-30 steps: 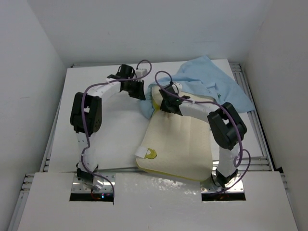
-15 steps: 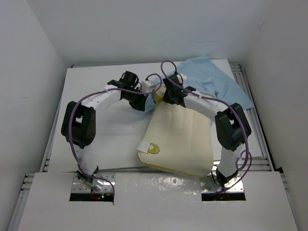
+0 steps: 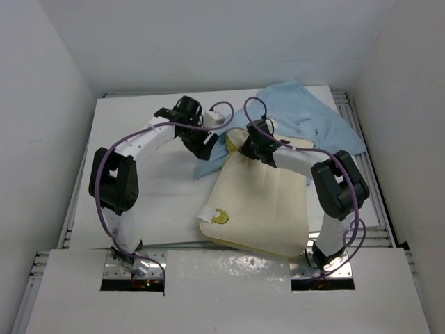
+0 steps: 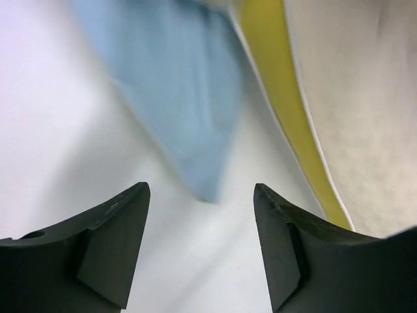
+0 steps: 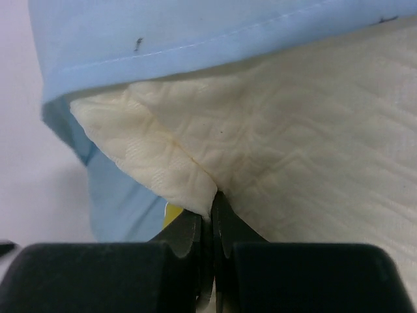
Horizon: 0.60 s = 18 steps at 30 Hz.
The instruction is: Put the pillow into the pillowcase
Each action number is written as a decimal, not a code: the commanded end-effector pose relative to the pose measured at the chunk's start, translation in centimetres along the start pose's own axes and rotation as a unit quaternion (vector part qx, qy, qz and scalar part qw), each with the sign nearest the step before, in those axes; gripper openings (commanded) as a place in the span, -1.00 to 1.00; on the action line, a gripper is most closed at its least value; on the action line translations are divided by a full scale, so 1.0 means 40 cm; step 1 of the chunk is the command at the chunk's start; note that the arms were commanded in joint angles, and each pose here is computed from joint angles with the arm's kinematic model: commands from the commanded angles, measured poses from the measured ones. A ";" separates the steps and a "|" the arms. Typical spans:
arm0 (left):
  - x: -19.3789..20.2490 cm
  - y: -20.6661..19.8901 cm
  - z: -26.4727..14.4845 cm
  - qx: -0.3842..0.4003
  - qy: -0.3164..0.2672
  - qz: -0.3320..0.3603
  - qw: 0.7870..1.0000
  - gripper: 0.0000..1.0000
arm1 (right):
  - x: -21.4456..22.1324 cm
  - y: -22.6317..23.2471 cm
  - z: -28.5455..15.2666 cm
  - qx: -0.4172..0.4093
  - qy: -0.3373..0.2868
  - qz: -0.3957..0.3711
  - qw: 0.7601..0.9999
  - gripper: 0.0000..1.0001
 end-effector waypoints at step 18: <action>-0.292 0.164 0.128 -0.283 -0.149 0.081 0.944 0.02 | 0.037 -0.005 0.032 -0.035 0.027 0.041 0.998 -1.00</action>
Point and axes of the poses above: each gripper's point midway between its finger pads, its own z axis out along the fingers, its own y axis along the line the jaws close on, x = y × z, the point moved 7 cm from there along -z, back along the fingers, and after that the axes turned 4 degrees about z, right-handed, at the moved point
